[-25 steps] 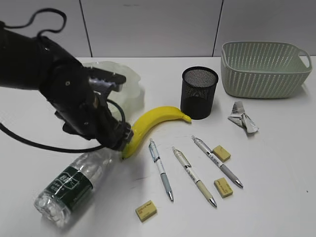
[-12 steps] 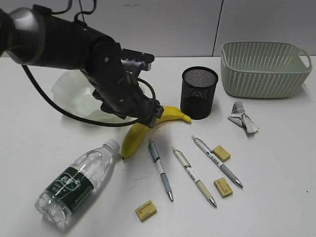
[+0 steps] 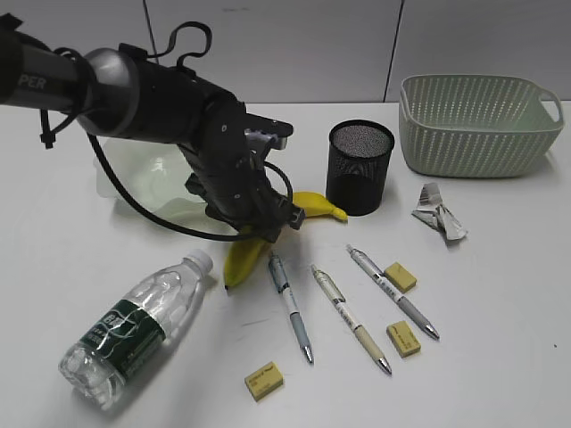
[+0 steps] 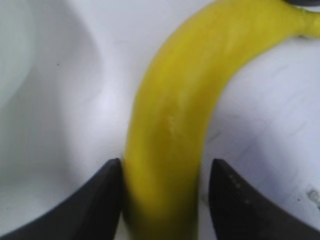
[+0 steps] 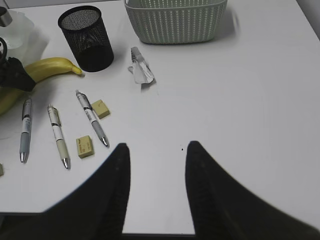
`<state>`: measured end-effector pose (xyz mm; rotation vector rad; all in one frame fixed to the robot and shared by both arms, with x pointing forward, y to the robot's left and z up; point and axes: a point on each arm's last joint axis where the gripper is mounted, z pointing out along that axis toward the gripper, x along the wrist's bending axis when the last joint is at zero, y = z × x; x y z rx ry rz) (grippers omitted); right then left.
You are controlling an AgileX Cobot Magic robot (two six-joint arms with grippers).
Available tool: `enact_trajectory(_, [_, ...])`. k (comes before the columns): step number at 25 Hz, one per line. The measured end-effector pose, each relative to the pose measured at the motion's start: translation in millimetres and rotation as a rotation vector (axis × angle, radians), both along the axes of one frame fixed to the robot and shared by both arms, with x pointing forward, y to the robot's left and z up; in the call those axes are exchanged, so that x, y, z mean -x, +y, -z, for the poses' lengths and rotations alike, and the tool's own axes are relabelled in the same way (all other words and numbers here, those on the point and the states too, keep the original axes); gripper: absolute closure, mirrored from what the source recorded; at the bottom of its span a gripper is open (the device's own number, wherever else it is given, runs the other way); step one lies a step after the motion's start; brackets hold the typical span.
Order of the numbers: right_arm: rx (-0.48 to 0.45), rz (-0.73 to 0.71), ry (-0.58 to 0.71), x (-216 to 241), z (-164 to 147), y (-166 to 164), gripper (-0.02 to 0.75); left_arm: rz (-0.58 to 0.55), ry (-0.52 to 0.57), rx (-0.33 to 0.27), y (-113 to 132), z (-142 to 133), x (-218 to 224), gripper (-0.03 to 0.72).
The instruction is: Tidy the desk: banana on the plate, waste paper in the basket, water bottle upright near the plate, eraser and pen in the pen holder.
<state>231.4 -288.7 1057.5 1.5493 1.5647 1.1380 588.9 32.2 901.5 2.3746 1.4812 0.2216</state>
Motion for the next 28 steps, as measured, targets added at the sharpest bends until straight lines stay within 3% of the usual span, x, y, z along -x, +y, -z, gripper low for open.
enact_trajectory(1, [0.0,0.0,0.0,0,0,0,0.43,0.001,-0.003,0.0,0,-1,0,0.34])
enact_trajectory(2, [-0.001,0.0,0.0,0,0,0,0.43,0.005,-0.008,-0.002,0,-1,-1,0.359])
enact_trajectory(8, [-0.001,0.0,0.0,0,0,0,0.43,0.011,-0.001,-0.024,2,-9,1,0.357])
enact_trajectory(13, [-0.001,0.0,0.0,0,0,0,0.43,0.009,-0.05,0.007,8,-56,7,0.357])
enact_trajectory(16, [-0.001,0.0,0.0,0,0,0,0.43,0.025,-0.11,-0.009,16,-85,11,0.357])
enact_trajectory(20, [-0.001,0.0,0.0,0,0,0,0.43,-0.03,-0.2,0.002,46,-107,-7,0.357])
enact_trajectory(24, [-0.002,-0.001,-0.002,0,0,0,0.43,-0.155,-0.223,0.009,93,-93,-43,0.357])
enact_trajectory(28, [-0.004,-0.002,-0.003,0,0,0,0.43,-0.198,-0.168,0.005,116,-62,-61,0.357])
